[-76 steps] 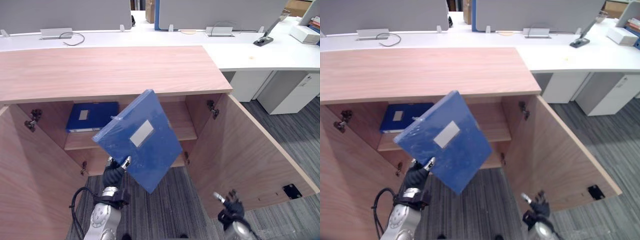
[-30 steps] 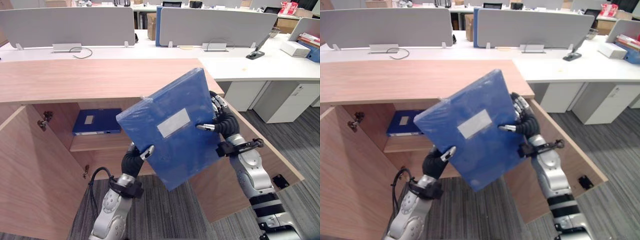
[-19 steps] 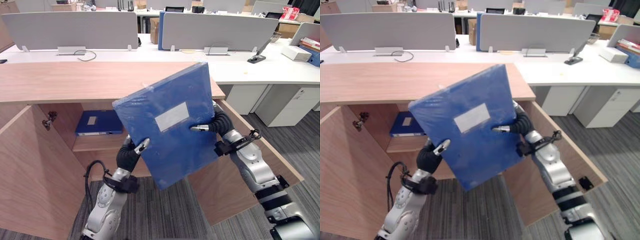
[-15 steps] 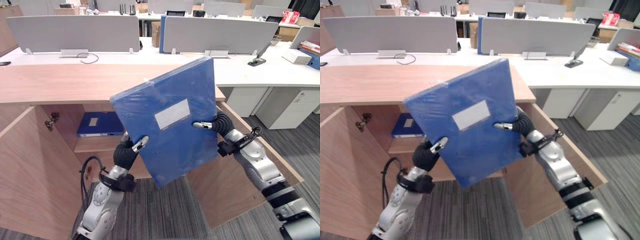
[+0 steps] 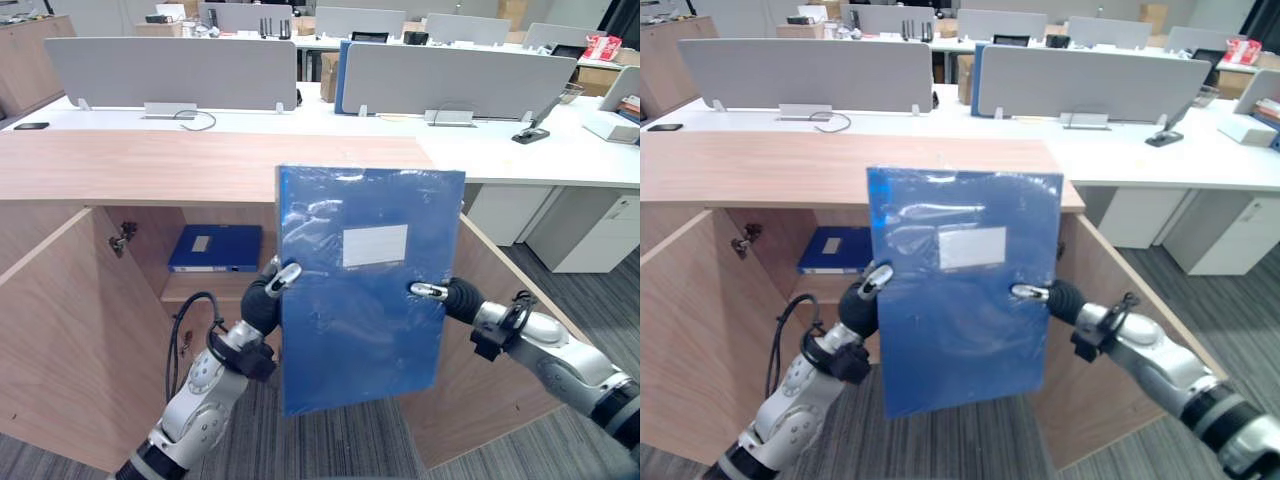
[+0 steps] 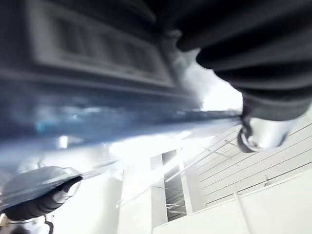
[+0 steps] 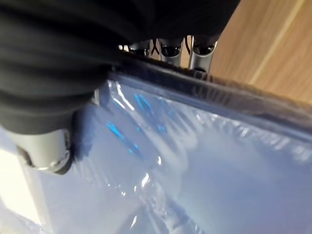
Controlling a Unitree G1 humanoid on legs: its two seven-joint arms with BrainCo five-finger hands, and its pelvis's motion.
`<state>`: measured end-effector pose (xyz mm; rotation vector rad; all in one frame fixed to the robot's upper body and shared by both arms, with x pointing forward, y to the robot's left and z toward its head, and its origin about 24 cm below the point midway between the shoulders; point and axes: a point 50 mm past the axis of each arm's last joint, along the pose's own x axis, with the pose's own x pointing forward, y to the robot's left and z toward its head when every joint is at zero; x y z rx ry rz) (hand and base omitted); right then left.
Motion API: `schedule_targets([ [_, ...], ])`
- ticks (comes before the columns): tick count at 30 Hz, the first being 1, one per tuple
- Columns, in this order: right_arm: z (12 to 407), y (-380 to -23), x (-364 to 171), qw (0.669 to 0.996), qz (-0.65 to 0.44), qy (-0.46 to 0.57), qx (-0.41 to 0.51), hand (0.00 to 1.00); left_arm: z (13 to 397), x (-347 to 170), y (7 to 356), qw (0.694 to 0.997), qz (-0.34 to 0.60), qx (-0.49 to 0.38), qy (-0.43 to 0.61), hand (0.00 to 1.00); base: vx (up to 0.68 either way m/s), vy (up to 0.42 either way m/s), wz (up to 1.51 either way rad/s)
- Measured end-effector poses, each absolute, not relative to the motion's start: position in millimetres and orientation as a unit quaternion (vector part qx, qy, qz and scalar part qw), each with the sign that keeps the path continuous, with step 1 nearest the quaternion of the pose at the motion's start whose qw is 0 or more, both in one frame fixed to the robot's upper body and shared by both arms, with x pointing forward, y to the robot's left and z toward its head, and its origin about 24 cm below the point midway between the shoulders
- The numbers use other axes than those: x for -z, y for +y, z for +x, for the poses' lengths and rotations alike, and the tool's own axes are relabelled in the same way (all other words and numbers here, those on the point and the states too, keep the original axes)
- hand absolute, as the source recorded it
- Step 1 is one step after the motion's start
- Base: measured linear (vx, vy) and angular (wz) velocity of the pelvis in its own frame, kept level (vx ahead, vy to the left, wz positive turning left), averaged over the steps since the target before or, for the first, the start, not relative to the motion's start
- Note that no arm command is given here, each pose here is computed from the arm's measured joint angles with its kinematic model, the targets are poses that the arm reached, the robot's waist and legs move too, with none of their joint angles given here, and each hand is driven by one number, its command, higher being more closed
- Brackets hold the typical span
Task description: Walk over to the cabinet, pick up the folder, carry it to the office cabinet, place the folder inside the office cabinet, then close the office cabinet door
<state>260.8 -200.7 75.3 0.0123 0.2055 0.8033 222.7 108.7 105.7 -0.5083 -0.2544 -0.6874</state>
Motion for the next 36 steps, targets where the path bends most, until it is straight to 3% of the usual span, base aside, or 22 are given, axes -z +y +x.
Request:
schedule_targets([
  [8,254.4,-186.6,-40.4,0.911,0.063,0.112,-0.392,1.00,225.8,-93.4,119.6,0.899,-0.244,0.353,-0.087,0.00,0.01,-0.002,0.04],
  [13,231.3,-177.3,-14.4,0.916,0.124,0.109,-0.365,1.00,212.7,-68.7,126.4,0.879,-0.314,0.356,-0.037,0.00,0.04,0.008,-0.02],
  [19,206.2,-197.5,34.3,0.952,0.232,0.129,-0.150,1.00,195.4,3.3,191.0,0.926,-0.354,0.123,0.044,0.00,0.00,0.000,0.00],
  [21,197.5,-203.3,54.4,0.949,0.261,0.157,-0.079,1.00,180.9,37.0,217.3,0.947,-0.301,0.022,0.113,0.00,-0.03,0.039,-0.02],
  [23,189.7,-200.5,70.3,0.944,0.260,0.197,-0.055,1.00,166.2,61.1,230.0,0.953,-0.237,-0.022,0.187,0.00,-0.03,0.032,-0.07],
  [25,178.6,-193.5,90.2,0.932,0.248,0.259,-0.056,1.00,146.0,91.0,237.7,0.936,-0.214,-0.060,0.274,0.00,0.00,0.028,-0.11],
  [27,162.1,-183.1,117.2,0.908,0.225,0.348,-0.060,1.00,111.4,130.1,240.7,0.887,-0.226,-0.121,0.384,0.00,0.04,0.029,-0.11],
  [31,154.2,-167.3,136.8,0.881,0.206,0.422,-0.063,1.00,59.3,162.7,227.2,0.806,-0.266,-0.191,0.493,0.00,0.05,0.028,-0.22],
  [36,140.0,-164.5,152.1,0.854,0.218,0.472,-0.006,1.00,52.1,167.0,226.5,0.786,-0.275,-0.242,0.498,0.00,0.01,0.013,-0.06],
])
